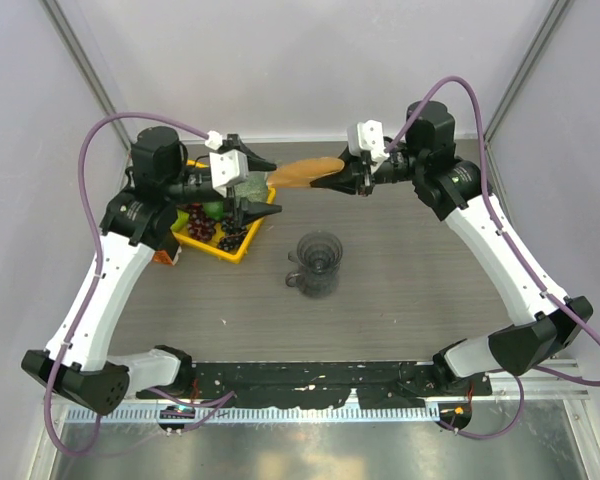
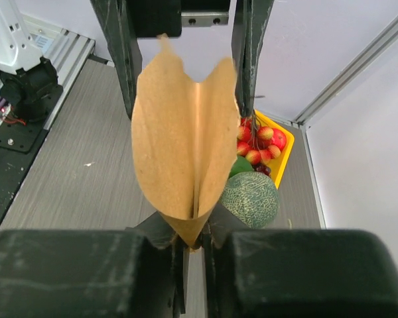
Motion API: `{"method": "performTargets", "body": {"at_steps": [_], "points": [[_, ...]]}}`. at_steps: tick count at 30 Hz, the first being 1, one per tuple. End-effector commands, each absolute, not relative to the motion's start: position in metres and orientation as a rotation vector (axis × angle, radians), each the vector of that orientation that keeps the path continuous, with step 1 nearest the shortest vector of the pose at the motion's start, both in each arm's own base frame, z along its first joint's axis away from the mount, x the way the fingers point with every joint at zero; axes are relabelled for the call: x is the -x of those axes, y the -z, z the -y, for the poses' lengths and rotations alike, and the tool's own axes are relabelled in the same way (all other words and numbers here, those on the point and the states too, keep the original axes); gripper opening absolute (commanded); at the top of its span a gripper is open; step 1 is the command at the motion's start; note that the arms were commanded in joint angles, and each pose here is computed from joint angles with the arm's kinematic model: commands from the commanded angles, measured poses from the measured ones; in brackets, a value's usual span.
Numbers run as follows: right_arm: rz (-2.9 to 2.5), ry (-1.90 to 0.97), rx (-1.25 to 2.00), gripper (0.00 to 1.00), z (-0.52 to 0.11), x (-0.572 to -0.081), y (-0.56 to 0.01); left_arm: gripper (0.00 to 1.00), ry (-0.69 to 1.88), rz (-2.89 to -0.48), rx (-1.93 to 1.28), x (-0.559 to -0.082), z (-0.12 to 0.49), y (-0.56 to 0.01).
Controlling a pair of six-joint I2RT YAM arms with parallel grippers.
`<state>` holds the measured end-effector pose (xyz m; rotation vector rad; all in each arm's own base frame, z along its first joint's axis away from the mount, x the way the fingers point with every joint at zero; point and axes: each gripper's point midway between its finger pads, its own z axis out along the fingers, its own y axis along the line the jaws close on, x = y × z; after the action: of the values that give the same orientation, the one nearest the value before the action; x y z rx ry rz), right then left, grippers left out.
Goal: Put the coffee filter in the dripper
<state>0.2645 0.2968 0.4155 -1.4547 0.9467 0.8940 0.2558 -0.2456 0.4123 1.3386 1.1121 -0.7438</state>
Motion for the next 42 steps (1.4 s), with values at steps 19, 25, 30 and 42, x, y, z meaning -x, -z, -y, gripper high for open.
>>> {"method": "performTargets", "body": {"at_steps": [19,25,30,42], "points": [[-0.862,-0.795,1.531,0.15,-0.294,-0.249,-0.416,0.59,0.853,-1.128,-1.193,-0.253,0.245,-0.479],[-0.868,-0.798,1.53,0.12,-0.295,-0.249,-0.416,0.49,0.861,-1.122,-1.245,-0.25,0.251,-0.468],[-0.869,-0.794,1.529,0.16,-0.295,-0.249,-0.415,0.49,0.867,-1.095,-1.277,-0.241,0.25,-0.462],[-0.865,-0.794,1.533,0.22,-0.295,-0.249,-0.414,0.51,0.82,-1.068,-1.324,-0.236,0.247,-0.447]]}}
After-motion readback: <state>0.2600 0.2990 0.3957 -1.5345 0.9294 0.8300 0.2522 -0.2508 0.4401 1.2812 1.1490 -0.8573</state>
